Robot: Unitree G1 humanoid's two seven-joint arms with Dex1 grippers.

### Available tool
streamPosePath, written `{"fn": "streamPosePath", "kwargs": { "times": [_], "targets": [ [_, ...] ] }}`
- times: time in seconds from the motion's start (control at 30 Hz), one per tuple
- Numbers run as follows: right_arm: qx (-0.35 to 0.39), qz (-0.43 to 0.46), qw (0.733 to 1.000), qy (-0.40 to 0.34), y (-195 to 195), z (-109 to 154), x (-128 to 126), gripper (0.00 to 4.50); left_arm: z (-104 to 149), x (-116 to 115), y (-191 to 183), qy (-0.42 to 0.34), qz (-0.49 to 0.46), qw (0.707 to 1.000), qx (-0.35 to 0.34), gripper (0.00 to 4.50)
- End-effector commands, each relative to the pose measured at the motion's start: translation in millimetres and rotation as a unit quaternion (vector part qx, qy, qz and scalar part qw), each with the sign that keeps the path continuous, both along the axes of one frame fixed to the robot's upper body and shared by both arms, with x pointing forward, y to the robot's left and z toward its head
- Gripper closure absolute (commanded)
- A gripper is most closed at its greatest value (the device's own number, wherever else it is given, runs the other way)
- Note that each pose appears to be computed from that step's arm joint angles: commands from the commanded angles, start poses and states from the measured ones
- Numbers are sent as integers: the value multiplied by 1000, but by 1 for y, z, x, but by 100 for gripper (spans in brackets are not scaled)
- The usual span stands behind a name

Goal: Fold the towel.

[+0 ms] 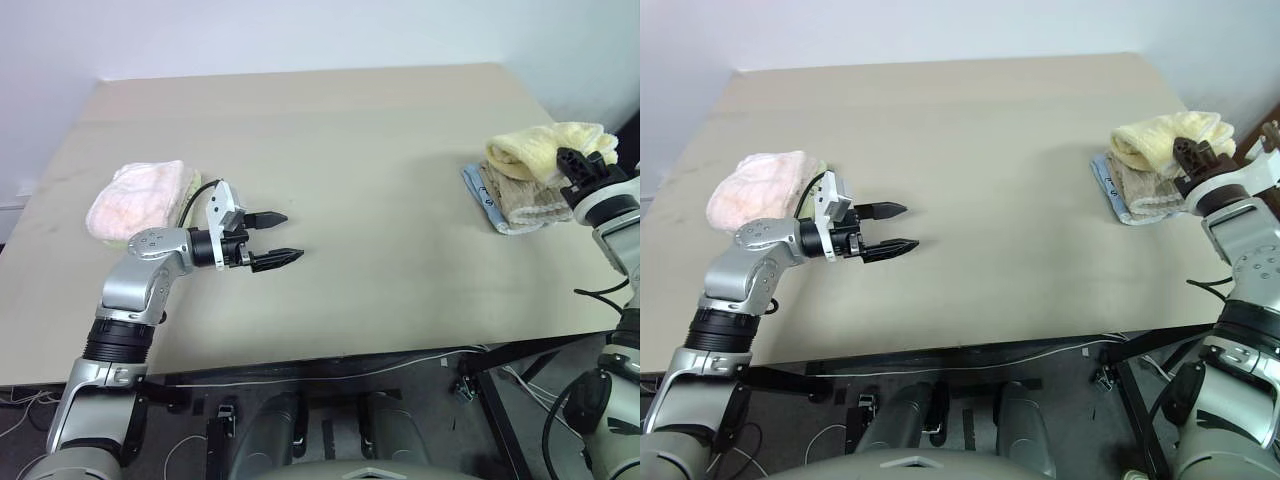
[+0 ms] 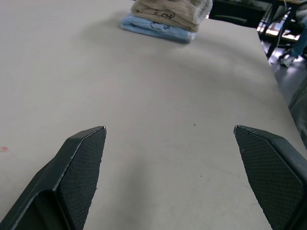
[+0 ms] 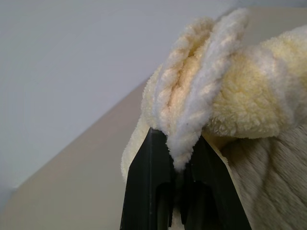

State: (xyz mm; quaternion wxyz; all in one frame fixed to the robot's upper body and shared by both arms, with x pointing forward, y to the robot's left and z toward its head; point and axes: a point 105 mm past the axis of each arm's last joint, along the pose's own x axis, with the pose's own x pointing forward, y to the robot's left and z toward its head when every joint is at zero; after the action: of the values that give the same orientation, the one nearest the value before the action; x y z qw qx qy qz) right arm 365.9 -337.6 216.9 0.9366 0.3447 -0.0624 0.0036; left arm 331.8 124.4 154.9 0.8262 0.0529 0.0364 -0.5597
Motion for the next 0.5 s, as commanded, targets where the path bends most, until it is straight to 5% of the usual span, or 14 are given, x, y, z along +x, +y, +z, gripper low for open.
{"fn": "streamPosePath", "kwargs": {
  "times": [0.03,0.33,0.5],
  "targets": [
    [11,-43,999,-7,-18,1,-4,448,9,-1,-3,-22,-7,1000,-11,0],
    [47,-43,997,39,-5,-35,-1,448,17,-1,1,-24,-3,1000,-18,0],
    [71,-35,996,30,-1,-31,-1,310,23,-5,3,-17,-11,999,-30,0]
  ]
}}
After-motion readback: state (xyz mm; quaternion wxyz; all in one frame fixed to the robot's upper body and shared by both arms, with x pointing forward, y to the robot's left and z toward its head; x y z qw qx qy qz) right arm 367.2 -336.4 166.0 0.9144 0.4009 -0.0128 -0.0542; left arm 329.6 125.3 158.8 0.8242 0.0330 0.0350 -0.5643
